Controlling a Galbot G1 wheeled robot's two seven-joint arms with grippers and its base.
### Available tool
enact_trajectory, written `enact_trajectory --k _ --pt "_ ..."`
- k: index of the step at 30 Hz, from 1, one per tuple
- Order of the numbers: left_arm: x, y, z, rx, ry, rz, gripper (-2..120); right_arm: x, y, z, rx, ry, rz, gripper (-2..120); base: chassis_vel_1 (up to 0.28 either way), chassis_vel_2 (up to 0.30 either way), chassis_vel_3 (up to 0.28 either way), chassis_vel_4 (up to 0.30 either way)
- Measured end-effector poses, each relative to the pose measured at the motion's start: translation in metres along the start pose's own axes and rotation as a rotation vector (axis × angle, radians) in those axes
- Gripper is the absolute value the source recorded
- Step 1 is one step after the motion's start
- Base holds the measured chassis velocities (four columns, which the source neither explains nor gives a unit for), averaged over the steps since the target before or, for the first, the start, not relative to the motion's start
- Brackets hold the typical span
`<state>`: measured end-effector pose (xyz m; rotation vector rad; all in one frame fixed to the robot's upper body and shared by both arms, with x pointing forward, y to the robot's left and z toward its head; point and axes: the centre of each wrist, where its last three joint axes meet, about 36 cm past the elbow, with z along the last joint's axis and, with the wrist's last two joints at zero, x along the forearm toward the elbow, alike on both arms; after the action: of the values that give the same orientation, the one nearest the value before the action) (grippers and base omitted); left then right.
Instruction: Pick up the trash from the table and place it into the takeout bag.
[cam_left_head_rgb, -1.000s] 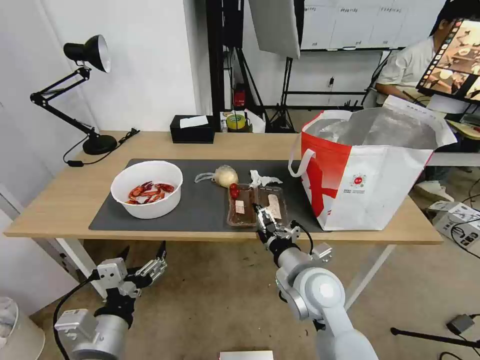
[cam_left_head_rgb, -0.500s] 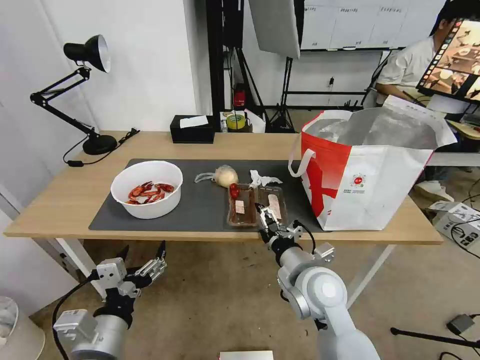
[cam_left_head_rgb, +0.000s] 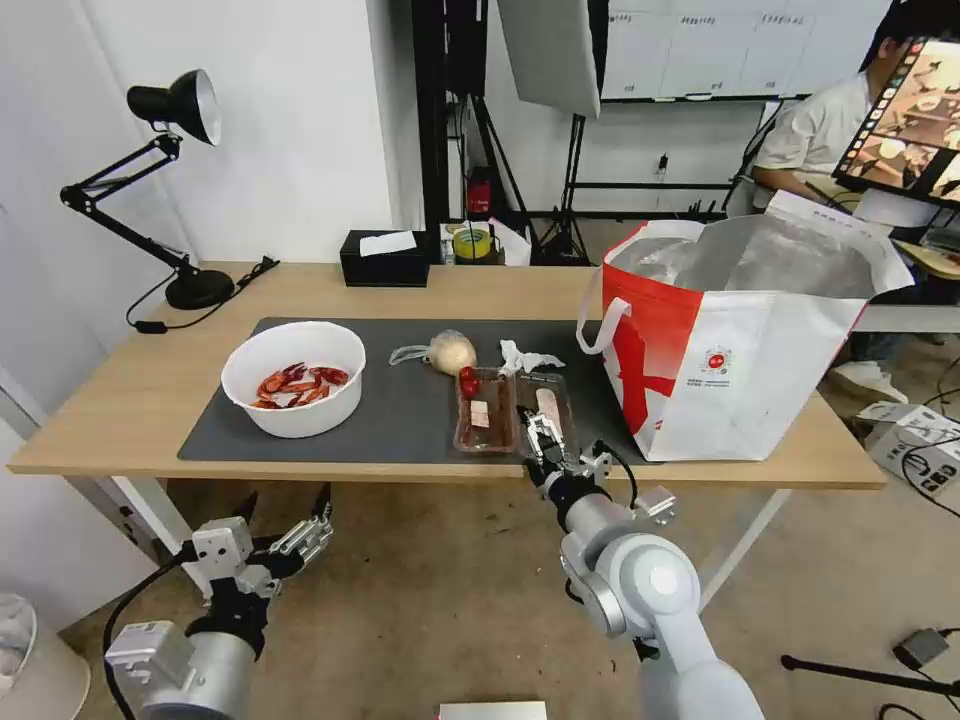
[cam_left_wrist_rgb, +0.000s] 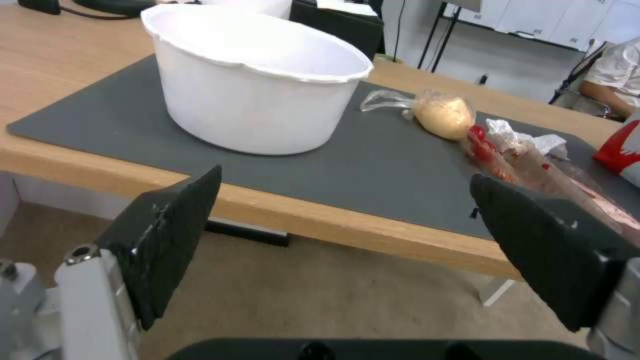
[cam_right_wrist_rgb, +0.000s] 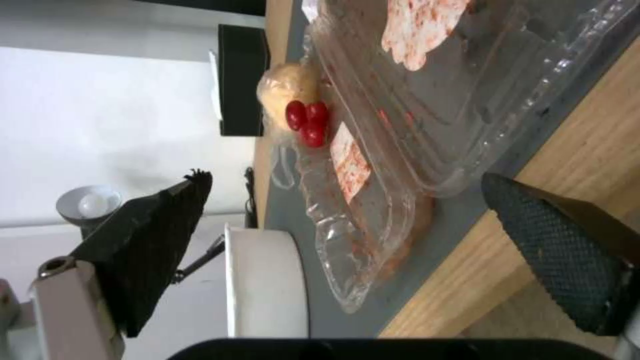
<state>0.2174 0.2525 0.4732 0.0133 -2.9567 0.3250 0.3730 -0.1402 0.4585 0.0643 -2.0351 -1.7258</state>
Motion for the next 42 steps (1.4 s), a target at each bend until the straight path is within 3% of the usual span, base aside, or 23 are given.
enact_trajectory --k 19,42 --pt "0.001 0.001 0.002 0.003 -0.016 0.002 100 0.000 0.003 -0.001 0.039 -0.040 -0.017 100 0.000 0.000 0.000 0.000" --pt "0.001 0.000 0.002 0.005 -0.023 0.002 100 0.015 0.010 0.006 0.447 -0.198 -0.085 100 0.000 0.000 0.000 0.000"
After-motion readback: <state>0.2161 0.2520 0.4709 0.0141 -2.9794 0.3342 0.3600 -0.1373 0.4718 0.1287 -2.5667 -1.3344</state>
